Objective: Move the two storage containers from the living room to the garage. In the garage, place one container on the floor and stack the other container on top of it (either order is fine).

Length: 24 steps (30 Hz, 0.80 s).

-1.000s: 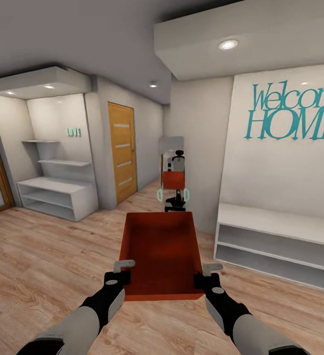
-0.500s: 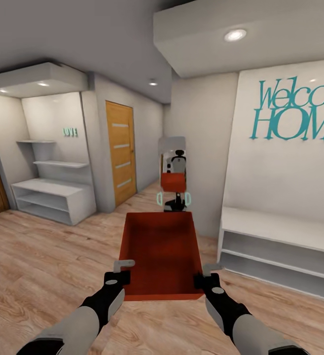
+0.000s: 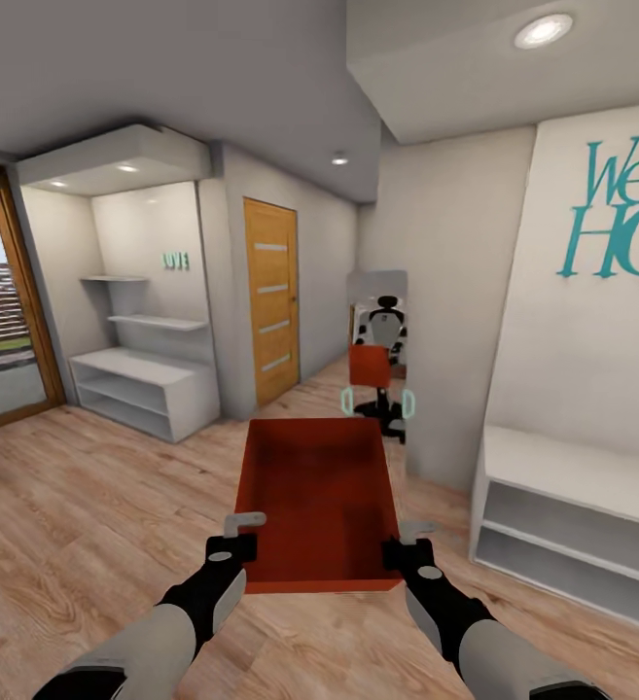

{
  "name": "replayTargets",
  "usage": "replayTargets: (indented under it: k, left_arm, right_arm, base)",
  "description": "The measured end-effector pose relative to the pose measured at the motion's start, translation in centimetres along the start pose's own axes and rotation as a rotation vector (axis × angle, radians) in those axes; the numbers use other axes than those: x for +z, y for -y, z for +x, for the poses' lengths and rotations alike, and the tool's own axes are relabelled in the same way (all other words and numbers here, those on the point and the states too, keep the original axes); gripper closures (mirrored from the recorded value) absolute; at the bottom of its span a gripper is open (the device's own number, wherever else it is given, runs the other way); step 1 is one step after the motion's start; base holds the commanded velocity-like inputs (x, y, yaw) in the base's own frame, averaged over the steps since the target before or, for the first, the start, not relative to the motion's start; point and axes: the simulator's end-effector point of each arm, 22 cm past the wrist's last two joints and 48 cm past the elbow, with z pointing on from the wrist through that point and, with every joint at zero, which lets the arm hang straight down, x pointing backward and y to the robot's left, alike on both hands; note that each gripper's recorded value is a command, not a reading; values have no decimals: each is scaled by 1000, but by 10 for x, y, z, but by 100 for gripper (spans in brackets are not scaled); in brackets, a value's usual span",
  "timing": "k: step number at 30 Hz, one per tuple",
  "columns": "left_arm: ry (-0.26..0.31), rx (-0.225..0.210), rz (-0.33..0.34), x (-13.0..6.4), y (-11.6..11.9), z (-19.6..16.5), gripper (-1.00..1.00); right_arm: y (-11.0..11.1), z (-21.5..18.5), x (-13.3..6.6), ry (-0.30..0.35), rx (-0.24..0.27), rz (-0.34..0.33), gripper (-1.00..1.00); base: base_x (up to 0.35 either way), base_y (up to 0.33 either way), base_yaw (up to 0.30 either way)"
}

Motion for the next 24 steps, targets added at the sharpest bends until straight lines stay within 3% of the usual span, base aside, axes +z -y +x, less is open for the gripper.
replayTargets:
  k: [24]
  left_arm:
    - [0, 0, 0, 0, 0, 0, 100]
  right_arm:
    - [0, 0, 0, 0, 0, 0, 100]
  base:
    - [323, 0, 275]
